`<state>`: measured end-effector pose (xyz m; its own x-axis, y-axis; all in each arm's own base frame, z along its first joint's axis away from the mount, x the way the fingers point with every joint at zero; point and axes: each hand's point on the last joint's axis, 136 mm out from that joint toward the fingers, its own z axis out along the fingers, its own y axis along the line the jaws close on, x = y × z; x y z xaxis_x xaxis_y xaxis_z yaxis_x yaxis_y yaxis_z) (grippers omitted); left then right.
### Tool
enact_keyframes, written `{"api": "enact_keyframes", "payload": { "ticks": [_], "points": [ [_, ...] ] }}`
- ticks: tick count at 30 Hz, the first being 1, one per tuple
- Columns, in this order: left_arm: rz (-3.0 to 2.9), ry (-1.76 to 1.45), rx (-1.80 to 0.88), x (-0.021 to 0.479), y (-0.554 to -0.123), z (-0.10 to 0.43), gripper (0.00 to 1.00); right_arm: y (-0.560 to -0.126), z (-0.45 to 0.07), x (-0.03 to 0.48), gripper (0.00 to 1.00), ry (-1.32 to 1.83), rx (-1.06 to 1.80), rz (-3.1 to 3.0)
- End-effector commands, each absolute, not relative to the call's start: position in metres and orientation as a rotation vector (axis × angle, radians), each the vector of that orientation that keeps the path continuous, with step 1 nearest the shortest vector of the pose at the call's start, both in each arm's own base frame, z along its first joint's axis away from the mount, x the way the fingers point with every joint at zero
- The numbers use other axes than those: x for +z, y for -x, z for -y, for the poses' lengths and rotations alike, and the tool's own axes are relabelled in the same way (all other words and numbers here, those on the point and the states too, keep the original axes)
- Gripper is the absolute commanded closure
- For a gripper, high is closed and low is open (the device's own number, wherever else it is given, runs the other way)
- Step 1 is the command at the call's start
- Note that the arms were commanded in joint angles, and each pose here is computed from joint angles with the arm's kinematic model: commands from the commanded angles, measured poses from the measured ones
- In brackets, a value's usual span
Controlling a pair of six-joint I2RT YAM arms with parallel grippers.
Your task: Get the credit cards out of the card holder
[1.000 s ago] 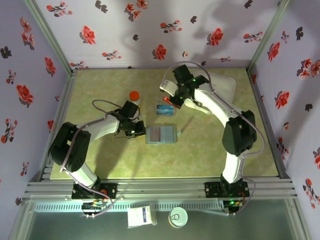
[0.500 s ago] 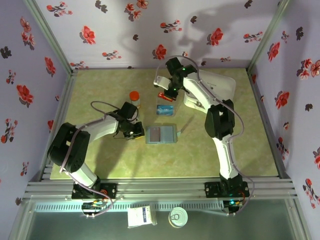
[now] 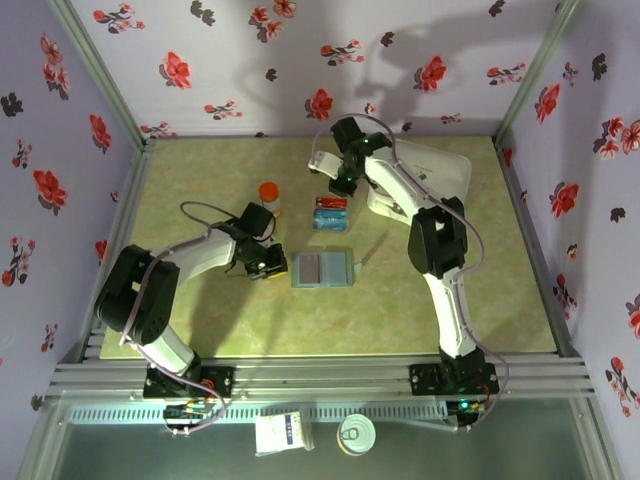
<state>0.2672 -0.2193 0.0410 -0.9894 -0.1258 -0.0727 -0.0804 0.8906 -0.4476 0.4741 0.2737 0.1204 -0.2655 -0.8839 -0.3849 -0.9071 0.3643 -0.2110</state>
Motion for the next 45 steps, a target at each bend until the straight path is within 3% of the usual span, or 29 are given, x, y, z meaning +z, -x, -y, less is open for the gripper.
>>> {"api": "enact_keyframes", "payload": {
  "ticks": [1, 13, 28, 38, 45],
  "points": [
    [-2.928, 0.123, -0.712, 0.055, -0.275, 0.222, 0.88, -0.484, -0.268, 0.158, 0.79, 1.38, 0.033, -2.168],
    [-2.938, 0.083, -0.734, 0.05, -0.283, 0.232, 0.9, -0.476, -0.27, 0.141, 0.79, 1.234, 0.109, -2.243],
    [-2.96, 0.096, -0.729, 0.039, -0.276, 0.228, 0.91, -0.478, -0.273, 0.085, 0.79, 1.287, 0.091, -2.319],
    [-2.956, 0.097, -0.737, 0.041, -0.278, 0.23, 0.91, -0.481, -0.267, 0.13, 0.79, 1.201, 0.036, -2.251],
    [-2.95, 0.078, -0.775, 0.041, -0.279, 0.237, 0.92, -0.458, -0.263, 0.163, 0.77, 1.047, 0.093, -2.285]
  ]
}}
